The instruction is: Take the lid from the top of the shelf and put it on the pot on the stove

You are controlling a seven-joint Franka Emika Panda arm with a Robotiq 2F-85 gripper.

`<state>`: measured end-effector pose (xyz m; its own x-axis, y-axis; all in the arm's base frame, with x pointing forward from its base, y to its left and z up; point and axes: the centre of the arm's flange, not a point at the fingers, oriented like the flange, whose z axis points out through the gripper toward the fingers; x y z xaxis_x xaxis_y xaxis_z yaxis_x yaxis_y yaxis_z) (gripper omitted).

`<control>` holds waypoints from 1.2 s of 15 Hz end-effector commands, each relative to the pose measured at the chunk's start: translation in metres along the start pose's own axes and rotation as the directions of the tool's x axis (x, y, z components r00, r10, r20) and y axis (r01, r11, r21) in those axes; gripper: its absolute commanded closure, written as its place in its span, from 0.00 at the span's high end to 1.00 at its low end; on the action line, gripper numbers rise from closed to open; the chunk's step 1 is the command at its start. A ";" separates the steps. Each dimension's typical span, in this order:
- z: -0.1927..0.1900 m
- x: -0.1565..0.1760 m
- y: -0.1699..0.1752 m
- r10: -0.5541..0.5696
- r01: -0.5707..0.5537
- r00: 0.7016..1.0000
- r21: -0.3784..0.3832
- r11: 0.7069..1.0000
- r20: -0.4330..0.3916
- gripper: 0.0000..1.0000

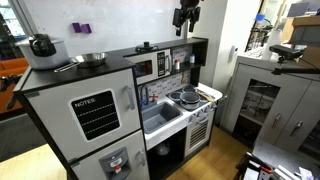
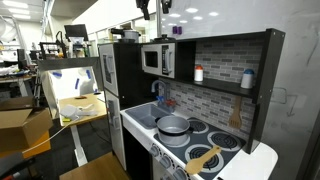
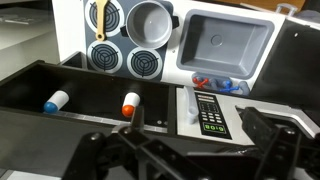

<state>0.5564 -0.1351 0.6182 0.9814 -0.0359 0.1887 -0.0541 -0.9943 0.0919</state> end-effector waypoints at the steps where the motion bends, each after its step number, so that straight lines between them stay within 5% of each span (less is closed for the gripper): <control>1: -0.003 0.006 0.004 -0.013 0.013 1.000 -0.004 1.000 -0.011 1.00; 9: -0.019 0.048 0.006 -0.104 0.104 0.994 -0.004 0.995 -0.023 1.00; 18: 0.008 0.115 -0.035 -0.293 0.291 0.955 0.030 0.956 0.050 1.00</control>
<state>0.6434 -0.1020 0.6163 0.9690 0.2030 0.1405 0.1850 -0.9739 0.1316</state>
